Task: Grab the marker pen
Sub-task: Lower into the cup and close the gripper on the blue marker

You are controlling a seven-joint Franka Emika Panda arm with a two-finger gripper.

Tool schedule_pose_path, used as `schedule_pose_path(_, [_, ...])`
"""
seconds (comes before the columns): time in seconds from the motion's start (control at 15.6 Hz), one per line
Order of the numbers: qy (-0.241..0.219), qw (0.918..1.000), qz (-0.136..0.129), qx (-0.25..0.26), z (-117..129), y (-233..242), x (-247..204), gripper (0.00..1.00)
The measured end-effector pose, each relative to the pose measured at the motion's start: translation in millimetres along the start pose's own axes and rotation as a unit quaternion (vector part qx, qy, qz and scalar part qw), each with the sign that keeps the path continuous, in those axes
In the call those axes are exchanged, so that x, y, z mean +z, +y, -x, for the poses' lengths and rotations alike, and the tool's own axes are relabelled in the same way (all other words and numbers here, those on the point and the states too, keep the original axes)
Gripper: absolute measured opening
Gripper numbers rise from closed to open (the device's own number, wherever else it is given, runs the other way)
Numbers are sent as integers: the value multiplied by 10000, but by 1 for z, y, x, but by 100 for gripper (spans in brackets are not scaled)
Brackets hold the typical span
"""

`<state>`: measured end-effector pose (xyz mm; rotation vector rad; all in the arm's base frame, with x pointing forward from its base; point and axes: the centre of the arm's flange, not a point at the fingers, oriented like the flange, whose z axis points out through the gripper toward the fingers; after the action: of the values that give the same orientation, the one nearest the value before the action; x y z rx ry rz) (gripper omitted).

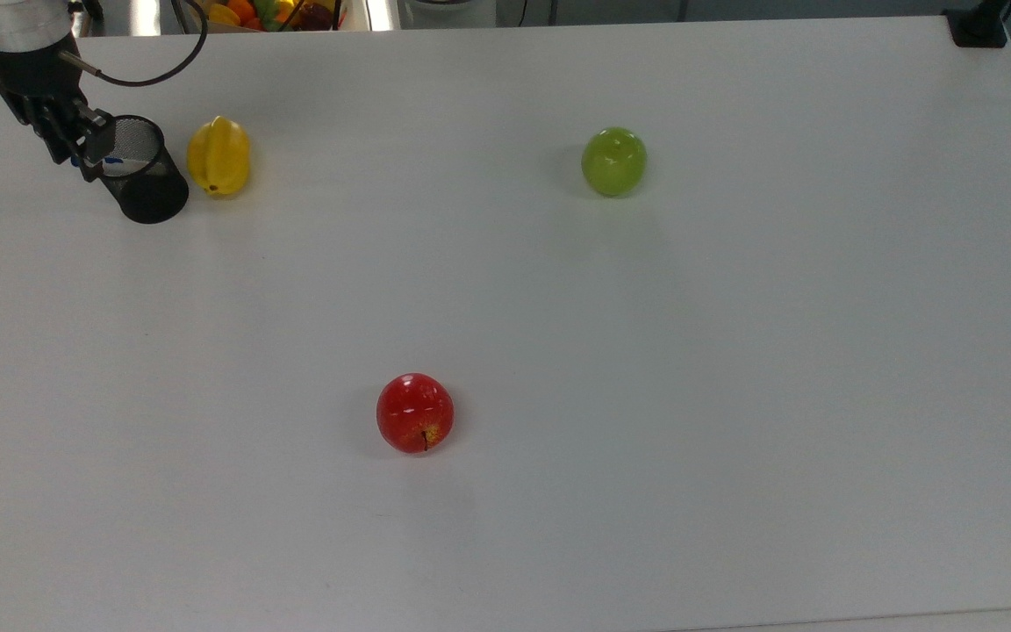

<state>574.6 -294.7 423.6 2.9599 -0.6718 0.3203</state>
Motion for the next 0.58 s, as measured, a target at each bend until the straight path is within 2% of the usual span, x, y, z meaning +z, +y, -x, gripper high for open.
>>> schedule_pose_path(0.13, [-24,10000,6,0,0,0,3,39])
schedule_pose_path(0.32, [-53,10000,10,2,2,0,6,37])
schedule_pose_path(0.45, [-53,10000,9,4,2,0,6,17])
schedule_pose_path(0.58, [-54,10000,9,4,2,0,6,17])
